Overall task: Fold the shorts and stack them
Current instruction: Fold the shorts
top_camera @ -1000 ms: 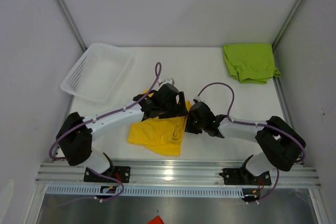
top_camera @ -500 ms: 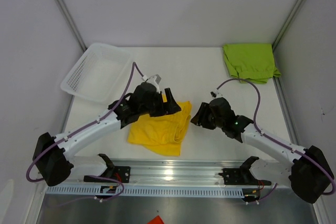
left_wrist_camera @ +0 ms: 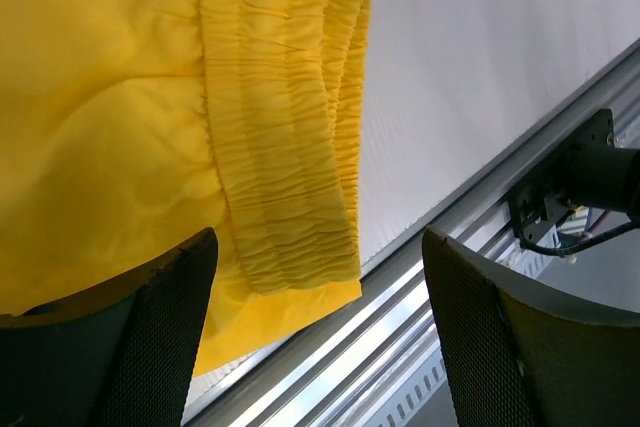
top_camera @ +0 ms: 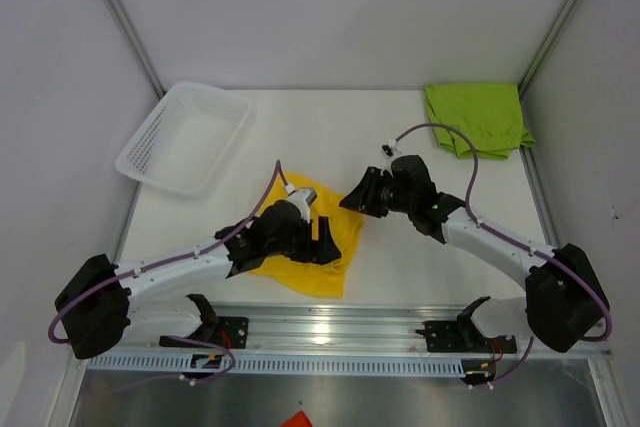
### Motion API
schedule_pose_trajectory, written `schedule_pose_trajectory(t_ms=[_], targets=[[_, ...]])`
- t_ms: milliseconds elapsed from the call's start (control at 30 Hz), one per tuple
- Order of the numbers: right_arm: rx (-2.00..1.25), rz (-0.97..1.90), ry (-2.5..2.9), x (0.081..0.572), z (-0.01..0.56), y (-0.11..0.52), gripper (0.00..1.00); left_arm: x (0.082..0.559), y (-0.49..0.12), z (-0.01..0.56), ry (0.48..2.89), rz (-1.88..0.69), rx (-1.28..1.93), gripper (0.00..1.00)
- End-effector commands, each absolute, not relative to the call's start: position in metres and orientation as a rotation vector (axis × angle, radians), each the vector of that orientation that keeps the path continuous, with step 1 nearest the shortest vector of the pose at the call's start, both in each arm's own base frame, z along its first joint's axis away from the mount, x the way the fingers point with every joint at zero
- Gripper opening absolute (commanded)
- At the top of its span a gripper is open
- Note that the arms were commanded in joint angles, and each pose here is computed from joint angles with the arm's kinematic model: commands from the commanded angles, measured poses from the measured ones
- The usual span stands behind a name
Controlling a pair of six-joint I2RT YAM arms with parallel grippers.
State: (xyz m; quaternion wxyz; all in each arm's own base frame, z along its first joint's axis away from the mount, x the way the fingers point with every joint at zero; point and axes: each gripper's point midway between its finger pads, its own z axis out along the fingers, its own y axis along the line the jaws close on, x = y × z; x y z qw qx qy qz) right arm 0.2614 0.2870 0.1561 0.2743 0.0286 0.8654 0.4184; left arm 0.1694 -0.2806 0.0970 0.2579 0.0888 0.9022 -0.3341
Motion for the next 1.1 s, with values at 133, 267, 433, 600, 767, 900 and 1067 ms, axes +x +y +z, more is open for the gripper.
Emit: schedule_pose_trajectory(t_ms=[133,267,433,600,767,900,1067], targets=[[0.062,1.404,2.174,0.285,0.192,0.325,0.29,0.162,-0.306,0.110,2.293,-0.960,0.391,0.83],[0.072,1.509,2.188,0.284,0.178,0.338,0.28,0.155,-0.318,0.107,2.270,-1.002,0.431,0.83],[0.117,1.572,2.235,0.286,0.136,0.343,0.27,0.146,-0.331,0.086,2.272,-1.038,0.487,0.83],[0.219,1.499,2.323,0.292,0.074,0.325,0.26,0.131,-0.338,0.054,2.335,-1.038,0.523,0.82],[0.310,1.496,2.411,0.291,0.021,0.317,0.26,0.122,-0.339,0.033,2.383,-1.030,0.539,0.82],[0.314,1.485,2.427,0.294,0.011,0.319,0.29,0.122,-0.340,0.044,2.359,-1.028,0.571,0.82],[0.265,1.411,2.413,0.313,0.031,0.320,0.37,0.125,-0.344,0.090,2.265,-1.071,0.603,0.82]])
